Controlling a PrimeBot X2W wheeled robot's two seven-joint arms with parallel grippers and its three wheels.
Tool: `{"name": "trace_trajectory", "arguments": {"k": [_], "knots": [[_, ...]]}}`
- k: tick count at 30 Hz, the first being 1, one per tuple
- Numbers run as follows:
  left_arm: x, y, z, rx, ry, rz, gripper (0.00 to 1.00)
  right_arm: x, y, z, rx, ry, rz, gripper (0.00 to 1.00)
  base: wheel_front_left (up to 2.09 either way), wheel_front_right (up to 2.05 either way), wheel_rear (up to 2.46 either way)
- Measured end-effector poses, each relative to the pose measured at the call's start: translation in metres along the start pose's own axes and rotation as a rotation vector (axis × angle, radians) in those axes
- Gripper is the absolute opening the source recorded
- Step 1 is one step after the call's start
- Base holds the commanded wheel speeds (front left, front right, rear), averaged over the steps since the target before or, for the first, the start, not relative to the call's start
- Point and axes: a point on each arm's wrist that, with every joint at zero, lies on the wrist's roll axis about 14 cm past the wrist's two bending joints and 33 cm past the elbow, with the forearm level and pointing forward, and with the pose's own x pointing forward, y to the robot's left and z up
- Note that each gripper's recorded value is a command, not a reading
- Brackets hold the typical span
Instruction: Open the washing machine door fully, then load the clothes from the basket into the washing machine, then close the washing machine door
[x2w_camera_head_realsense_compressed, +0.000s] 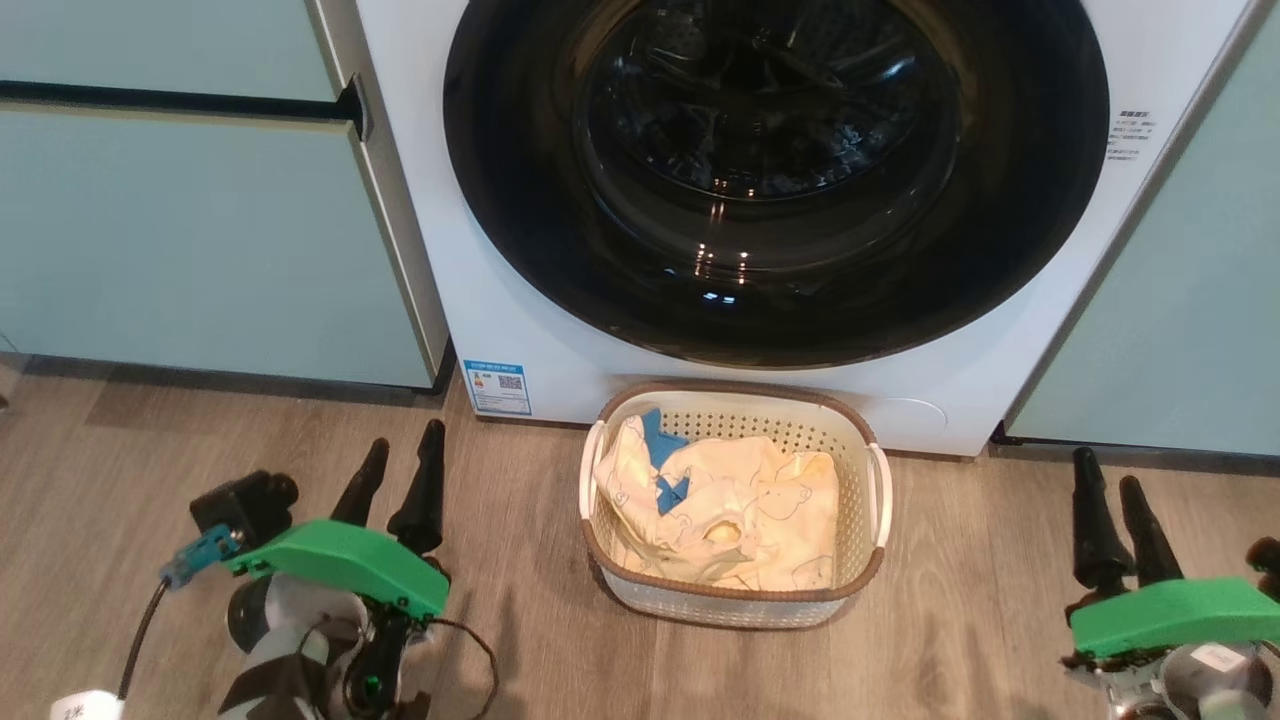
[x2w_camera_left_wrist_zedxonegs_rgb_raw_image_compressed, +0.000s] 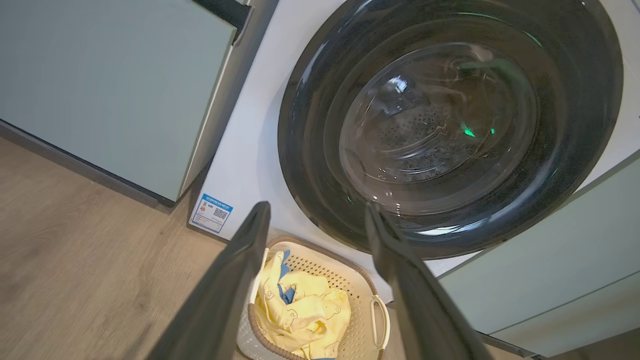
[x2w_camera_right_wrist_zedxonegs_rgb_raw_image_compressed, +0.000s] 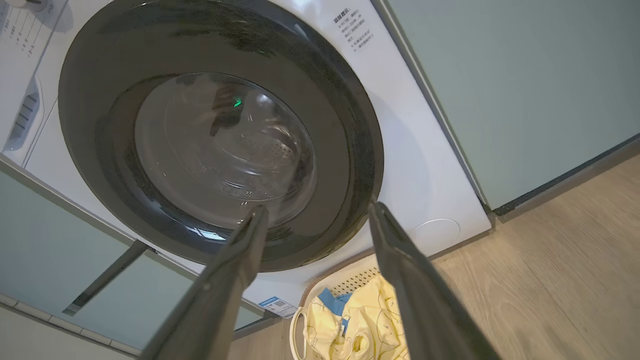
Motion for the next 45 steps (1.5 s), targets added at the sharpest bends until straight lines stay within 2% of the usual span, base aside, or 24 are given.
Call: {"name": "trace_trajectory", "arguments": {"k": [23,45], "knots": [[0.011,-0.002,0.012,0.256,-0.051,-0.007,1.00,0.009,0.027,0.016,-0.320,-0.071,0.102,1.00,0.00,0.00,0.00],[0.029,-0.020,0.031,0.485,-0.130,-0.067,1.00,0.017,0.049,0.033,-0.532,-0.163,0.177,1.00,0.00,0.00,0.00]]}}
